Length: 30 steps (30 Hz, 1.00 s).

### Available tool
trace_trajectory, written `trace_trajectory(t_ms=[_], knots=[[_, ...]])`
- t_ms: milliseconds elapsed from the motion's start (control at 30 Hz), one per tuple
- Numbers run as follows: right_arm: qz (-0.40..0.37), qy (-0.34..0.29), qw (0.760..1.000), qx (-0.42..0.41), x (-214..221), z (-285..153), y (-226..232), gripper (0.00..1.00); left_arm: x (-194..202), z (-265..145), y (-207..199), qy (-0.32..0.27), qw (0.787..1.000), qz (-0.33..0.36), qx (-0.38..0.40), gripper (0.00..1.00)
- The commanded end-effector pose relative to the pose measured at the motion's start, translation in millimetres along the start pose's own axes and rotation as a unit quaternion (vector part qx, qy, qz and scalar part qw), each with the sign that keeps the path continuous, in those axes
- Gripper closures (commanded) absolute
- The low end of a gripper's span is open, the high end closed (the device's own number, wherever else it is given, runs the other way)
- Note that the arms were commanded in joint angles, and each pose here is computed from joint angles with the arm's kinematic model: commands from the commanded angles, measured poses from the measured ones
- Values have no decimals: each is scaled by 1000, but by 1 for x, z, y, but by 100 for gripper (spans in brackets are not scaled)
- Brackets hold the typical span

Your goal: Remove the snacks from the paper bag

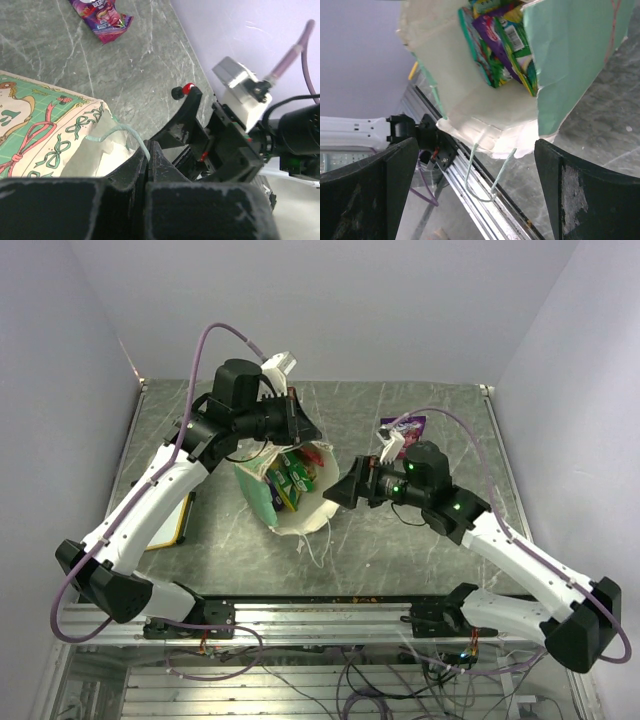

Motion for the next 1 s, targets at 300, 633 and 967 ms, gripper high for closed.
trace_trajectory(t_ms=[300, 633, 967], knots=[[-111, -66, 991, 19, -31, 7, 48, 19, -17, -7, -12, -30, 999, -41, -9, 93], [-305, -94, 946, 59, -2, 44, 76, 35, -25, -17, -20, -45, 999, -22, 3, 93], [-446, -143, 876, 112, 25, 76, 36, 44, -29, -17, -21, -49, 999, -2, 7, 93]])
Point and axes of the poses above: each gripper's point midway between its finger pads, its own z axis out along the fingers, its own y axis along the line the jaws close on, x = y × z, the point moved 9 cm from there along -z, back along the fingers
